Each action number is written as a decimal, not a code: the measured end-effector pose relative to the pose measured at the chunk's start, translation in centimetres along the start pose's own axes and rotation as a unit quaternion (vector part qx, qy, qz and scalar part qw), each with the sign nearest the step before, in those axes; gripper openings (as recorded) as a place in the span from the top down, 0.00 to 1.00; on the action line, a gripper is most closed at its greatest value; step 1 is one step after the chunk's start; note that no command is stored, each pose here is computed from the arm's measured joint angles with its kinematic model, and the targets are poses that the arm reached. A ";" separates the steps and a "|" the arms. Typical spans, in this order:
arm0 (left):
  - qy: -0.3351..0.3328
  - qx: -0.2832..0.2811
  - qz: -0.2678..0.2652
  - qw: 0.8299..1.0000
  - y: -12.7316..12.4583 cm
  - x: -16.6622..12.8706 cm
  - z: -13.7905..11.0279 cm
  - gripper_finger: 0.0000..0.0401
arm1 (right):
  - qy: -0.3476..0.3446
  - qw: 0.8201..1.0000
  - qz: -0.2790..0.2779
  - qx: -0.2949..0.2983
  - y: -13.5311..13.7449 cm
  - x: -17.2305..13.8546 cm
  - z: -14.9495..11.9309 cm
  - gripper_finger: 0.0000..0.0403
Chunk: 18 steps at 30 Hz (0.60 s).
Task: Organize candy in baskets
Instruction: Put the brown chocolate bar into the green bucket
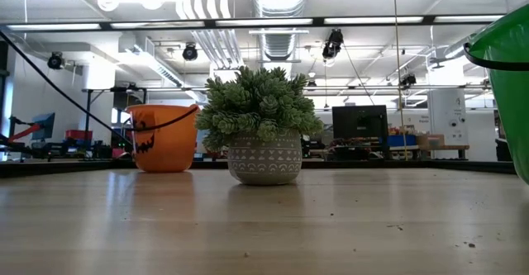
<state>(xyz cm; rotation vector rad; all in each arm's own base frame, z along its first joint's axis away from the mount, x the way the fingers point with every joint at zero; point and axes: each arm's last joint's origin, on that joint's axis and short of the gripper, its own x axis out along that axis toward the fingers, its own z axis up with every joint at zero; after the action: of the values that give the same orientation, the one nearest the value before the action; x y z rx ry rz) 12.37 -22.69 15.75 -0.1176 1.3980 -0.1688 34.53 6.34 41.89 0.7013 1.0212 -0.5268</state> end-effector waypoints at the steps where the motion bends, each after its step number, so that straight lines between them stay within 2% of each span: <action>1: -0.003 0.001 -0.003 1.000 0.0 -0.3 0.0 0.99 | 0.000 1.000 0.000 -0.001 0.0 0.0 0.0 0.62; 10: -0.020 -0.001 -0.011 1.000 0.2 -3.1 0.2 1.00 | -0.006 1.000 0.008 -0.004 0.2 0.0 0.0 0.62; 18: -0.103 0.006 0.045 0.994 1.0 -8.9 1.3 1.00 | -0.078 0.988 0.122 -0.044 2.8 -0.5 0.7 0.62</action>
<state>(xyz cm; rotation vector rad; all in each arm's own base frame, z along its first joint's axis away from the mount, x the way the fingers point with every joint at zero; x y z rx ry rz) 12.27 -20.08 24.47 -0.0605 1.1933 -0.0880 36.65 7.70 43.40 0.6839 0.7939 -0.3163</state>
